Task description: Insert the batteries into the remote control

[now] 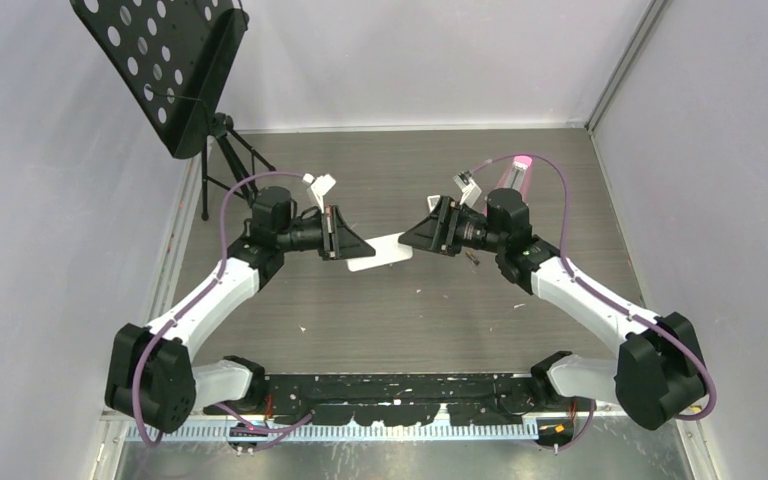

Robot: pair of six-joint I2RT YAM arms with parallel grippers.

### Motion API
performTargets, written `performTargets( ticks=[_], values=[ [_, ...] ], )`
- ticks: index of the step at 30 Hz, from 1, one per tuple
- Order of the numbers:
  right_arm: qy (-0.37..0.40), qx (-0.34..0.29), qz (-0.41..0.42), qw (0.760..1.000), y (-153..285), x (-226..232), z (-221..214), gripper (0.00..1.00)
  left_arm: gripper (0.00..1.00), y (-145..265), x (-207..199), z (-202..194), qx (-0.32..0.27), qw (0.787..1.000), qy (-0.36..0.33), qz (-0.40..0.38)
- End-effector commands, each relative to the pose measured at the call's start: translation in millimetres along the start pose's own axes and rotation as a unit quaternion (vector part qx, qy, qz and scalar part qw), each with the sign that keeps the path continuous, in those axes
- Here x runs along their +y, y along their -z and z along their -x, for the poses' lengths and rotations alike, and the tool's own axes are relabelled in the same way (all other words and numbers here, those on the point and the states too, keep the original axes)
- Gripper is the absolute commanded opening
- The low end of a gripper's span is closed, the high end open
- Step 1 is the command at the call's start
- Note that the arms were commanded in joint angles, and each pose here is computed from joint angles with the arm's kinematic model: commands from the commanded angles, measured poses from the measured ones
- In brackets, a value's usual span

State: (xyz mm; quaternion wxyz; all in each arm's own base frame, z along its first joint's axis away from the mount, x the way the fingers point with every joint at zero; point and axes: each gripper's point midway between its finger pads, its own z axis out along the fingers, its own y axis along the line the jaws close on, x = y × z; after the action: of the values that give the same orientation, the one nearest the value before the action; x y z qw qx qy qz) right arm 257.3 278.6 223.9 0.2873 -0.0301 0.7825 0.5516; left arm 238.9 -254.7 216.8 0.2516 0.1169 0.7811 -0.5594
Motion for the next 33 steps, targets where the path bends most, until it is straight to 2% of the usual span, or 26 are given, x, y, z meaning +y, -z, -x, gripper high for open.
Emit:
performTargets(
  ticks=[1,4,11,16,19,22,26,30,33],
  values=[
    [0.057,0.008,0.019,0.998,10,15,-2,0.65,0.00,15,-46,3,0.011,0.995,-0.029,-0.095],
    [0.067,0.017,0.019,0.997,13,15,-6,0.62,0.00,19,-49,6,0.011,0.994,-0.021,-0.107],
    [0.066,0.032,0.099,0.992,12,44,-7,0.52,0.00,20,-58,4,0.029,0.989,-0.003,-0.143],
    [0.052,0.045,0.113,0.991,7,46,-9,0.45,0.00,22,-62,2,0.035,0.987,0.000,-0.158],
    [0.046,0.049,0.122,0.990,4,48,-10,0.37,0.00,23,-65,3,0.032,0.987,-0.004,-0.160],
    [0.041,0.055,0.116,0.991,3,43,-12,0.18,0.00,25,-68,3,0.032,0.986,-0.010,-0.163],
    [0.034,0.062,0.105,0.992,1,32,-16,0.06,0.00,28,-71,6,0.027,0.987,-0.011,-0.161],
    [0.032,0.061,0.108,0.992,3,27,-16,0.03,0.00,32,-69,14,0.009,0.989,0.001,-0.149],
    [0.018,0.026,0.133,0.991,6,34,-2,0.03,0.00,33,-67,20,-0.001,0.989,0.010,-0.144]
  ],
)
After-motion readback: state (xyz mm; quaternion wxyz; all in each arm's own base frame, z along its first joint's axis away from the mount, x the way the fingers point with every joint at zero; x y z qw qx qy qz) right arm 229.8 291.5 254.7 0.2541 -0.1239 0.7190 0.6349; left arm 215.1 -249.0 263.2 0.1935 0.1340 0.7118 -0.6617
